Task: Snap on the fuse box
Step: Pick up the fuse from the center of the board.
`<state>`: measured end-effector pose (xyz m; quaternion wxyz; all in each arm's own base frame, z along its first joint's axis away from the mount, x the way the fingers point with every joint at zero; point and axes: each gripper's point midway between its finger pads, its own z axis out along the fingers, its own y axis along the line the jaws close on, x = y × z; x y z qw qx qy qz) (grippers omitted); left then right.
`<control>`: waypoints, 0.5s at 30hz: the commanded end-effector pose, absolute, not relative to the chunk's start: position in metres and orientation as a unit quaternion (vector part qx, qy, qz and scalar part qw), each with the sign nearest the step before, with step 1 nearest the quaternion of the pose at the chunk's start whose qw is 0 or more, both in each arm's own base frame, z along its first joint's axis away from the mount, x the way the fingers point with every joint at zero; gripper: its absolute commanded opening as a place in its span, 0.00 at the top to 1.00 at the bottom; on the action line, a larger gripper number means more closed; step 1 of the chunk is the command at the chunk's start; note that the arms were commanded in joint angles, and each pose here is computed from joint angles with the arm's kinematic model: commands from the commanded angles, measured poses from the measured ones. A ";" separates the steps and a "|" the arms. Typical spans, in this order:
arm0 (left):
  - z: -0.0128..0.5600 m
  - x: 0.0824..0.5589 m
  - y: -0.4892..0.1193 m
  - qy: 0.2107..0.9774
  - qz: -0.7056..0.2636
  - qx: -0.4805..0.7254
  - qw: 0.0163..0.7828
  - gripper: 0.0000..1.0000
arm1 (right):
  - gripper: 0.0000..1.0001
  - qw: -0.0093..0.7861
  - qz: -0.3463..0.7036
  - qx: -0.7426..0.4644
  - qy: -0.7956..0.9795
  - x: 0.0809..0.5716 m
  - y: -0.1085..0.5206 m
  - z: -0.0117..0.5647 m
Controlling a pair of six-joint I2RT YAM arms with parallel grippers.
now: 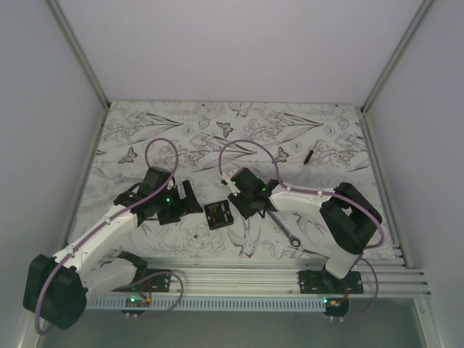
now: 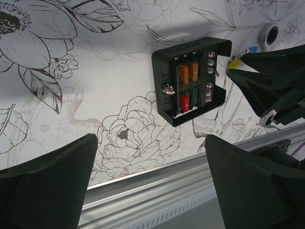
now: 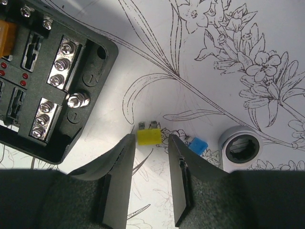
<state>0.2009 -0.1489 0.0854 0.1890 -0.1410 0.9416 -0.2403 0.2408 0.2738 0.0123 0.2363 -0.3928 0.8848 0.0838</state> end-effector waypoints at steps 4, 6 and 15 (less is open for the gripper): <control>0.080 0.196 -0.147 0.944 -0.238 -0.149 0.175 0.00 | 0.67 0.198 0.054 -0.405 0.891 0.227 0.257 -0.005; 0.080 0.196 -0.148 0.943 -0.240 -0.149 0.174 0.00 | 0.69 0.198 0.057 -0.405 0.891 0.227 0.257 -0.004; 0.090 0.198 -0.156 0.937 -0.264 -0.149 0.173 0.00 | 0.76 0.233 0.079 -0.398 0.884 0.231 0.265 0.014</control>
